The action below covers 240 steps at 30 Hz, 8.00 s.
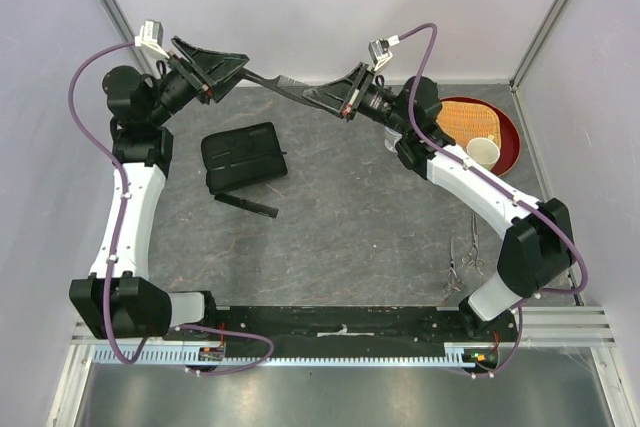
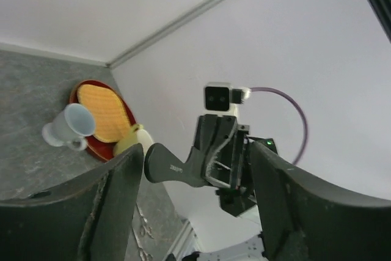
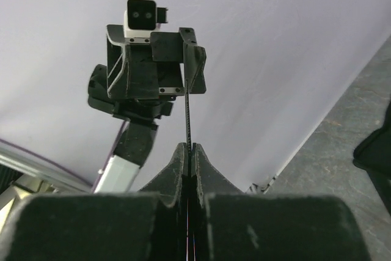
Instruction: Sort the hair-cutting tools
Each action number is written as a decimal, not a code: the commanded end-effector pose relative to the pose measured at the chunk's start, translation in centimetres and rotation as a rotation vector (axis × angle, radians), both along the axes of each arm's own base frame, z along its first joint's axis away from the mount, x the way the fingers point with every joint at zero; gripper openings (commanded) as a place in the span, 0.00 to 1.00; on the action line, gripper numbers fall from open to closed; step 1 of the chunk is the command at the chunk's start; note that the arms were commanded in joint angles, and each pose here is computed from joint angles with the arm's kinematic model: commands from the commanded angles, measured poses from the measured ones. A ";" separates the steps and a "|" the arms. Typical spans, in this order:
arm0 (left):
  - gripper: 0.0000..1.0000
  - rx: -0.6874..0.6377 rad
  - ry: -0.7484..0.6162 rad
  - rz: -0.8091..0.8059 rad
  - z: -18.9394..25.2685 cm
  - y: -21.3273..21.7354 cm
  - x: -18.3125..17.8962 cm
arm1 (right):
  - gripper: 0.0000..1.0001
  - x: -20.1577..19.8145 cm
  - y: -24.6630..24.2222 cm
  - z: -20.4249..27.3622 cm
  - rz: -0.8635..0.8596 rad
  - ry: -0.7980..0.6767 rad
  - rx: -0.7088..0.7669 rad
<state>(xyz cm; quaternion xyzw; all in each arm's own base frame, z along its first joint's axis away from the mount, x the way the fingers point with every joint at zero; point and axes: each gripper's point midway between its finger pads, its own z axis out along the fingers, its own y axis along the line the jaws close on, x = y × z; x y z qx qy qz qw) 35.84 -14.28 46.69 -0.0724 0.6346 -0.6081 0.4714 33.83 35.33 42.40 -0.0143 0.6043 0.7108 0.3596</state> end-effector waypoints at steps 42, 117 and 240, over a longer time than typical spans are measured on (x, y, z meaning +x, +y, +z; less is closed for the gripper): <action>0.62 0.773 0.702 0.649 -40.7 21.6 15.4 | 0.00 4.6 -9.1 -12.8 -0.472 0.110 -0.719; 0.17 0.817 0.826 -0.121 -44.8 -1.8 -4.8 | 0.00 -6.9 -16.6 -38.6 -0.034 0.619 -1.254; 0.51 0.997 0.751 0.275 -39.2 4.6 -3.0 | 0.38 -1.2 -5.3 -33.5 -0.076 0.109 -1.269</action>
